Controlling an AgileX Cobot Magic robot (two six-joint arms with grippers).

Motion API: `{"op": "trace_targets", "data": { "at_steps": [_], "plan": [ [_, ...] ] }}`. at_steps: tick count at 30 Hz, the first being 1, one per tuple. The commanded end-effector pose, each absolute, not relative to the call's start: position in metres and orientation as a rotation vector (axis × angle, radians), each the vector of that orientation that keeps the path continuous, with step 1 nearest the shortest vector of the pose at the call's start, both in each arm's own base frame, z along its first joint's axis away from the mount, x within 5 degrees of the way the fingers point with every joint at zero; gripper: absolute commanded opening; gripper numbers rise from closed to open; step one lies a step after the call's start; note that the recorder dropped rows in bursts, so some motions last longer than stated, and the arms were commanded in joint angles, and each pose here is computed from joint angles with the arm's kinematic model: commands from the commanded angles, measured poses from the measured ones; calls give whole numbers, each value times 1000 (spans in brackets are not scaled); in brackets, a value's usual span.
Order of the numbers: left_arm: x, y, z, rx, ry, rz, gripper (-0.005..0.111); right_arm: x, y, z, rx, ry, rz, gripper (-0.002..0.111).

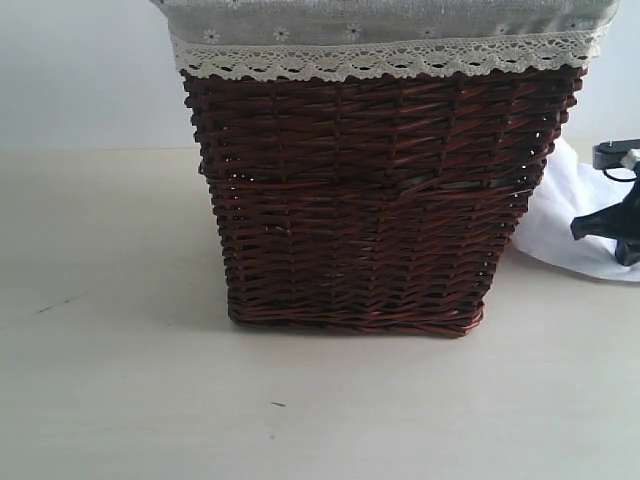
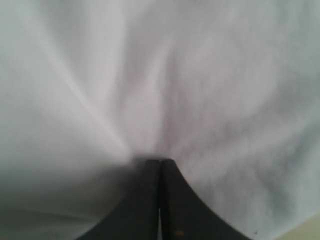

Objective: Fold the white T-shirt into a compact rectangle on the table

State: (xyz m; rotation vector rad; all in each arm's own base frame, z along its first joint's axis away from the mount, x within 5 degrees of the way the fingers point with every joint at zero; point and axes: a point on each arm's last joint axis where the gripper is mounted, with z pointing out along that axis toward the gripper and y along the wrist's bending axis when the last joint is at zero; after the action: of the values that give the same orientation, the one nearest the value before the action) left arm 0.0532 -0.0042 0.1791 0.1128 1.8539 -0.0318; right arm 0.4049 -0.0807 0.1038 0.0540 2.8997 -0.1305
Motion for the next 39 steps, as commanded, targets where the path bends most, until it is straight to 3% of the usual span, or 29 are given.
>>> {"op": "trace_targets", "data": {
  "at_steps": [1, 10, 19, 29, 39],
  "plan": [
    [53, -4, 181, 123, 1839, -29, 0, 359, -72, 91, 50, 3035, -96, 0],
    [53, -4, 181, 123, 1839, -29, 0, 291, -48, 89, 259, 3032, 51, 0],
    [53, -4, 181, 123, 1839, -29, 0, 248, 8, 72, -52, 3159, 70, 0],
    [53, -4, 181, 123, 1839, -29, 0, 236, 58, 84, -522, 3142, 98, 0],
    [53, -4, 181, 123, 1839, -29, 0, 271, 68, 145, -529, 2875, 124, 0]
  ]
}}
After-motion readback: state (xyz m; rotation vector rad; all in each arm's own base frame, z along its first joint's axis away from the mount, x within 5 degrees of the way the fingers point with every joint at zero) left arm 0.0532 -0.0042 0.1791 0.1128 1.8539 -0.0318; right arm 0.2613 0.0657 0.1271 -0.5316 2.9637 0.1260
